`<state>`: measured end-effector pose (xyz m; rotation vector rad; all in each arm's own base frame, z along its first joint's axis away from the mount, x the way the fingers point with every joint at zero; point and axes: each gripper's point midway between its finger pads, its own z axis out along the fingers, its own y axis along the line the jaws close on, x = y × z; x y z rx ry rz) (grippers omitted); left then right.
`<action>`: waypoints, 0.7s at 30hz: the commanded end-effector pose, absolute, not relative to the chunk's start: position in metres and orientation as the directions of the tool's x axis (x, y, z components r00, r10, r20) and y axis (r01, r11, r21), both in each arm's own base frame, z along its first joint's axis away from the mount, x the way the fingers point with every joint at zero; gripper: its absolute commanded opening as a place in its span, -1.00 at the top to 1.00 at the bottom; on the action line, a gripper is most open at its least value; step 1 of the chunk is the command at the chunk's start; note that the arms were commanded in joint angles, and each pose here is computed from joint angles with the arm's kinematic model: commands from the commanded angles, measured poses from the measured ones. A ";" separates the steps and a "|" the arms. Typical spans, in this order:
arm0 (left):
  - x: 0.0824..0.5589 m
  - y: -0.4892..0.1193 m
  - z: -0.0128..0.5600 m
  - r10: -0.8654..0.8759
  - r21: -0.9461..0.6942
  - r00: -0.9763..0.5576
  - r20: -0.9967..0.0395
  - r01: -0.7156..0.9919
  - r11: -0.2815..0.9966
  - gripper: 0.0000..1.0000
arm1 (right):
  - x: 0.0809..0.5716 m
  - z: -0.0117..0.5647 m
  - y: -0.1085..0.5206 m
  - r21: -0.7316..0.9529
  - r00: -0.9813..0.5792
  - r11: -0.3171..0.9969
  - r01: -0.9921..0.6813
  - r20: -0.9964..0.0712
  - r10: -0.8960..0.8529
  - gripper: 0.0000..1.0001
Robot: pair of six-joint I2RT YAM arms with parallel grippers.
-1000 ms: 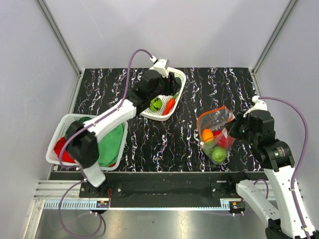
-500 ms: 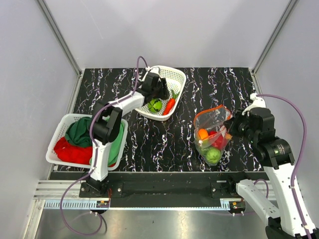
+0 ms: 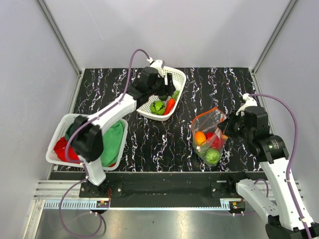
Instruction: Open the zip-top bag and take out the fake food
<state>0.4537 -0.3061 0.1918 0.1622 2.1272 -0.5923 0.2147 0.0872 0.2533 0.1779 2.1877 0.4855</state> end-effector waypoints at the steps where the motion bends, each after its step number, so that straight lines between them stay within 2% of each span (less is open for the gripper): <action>1: 0.368 -0.365 0.286 -0.048 -0.348 -0.455 -0.889 0.606 0.715 -0.39 | 0.219 0.266 0.100 0.439 -0.599 0.892 -0.112 -0.746 0.292 1.00; 2: 0.347 -0.378 0.299 -0.041 -0.355 -0.437 -0.898 0.667 0.655 -0.12 | 0.218 0.268 0.102 0.445 -0.600 0.887 -0.123 -0.745 0.291 1.00; 5: 0.286 -0.424 0.310 -0.009 -0.382 -0.449 -0.893 0.748 0.543 0.33 | 0.217 0.267 0.104 0.448 -0.605 0.883 -0.138 -0.745 0.283 1.00; 7: 0.270 -0.441 0.307 -0.001 -0.388 -0.460 -0.888 0.749 0.537 0.38 | 0.218 0.264 0.104 0.443 -0.610 0.886 -0.136 -0.742 0.277 1.00; 11: 0.244 -0.462 0.269 0.051 -0.433 -0.565 -0.823 0.684 0.587 0.66 | 0.218 0.262 0.104 0.448 -0.614 0.885 -0.127 -0.736 0.285 1.00; 13: 0.240 -0.464 0.248 0.067 -0.434 -0.591 -0.804 0.660 0.613 0.67 | 0.218 0.263 0.105 0.454 -0.614 0.882 -0.125 -0.734 0.290 1.00; 21: 0.200 -0.490 0.213 0.231 -0.379 -0.530 -0.816 0.792 0.479 0.63 | 0.210 0.268 0.127 0.525 -0.659 0.823 -0.215 -0.700 0.275 1.00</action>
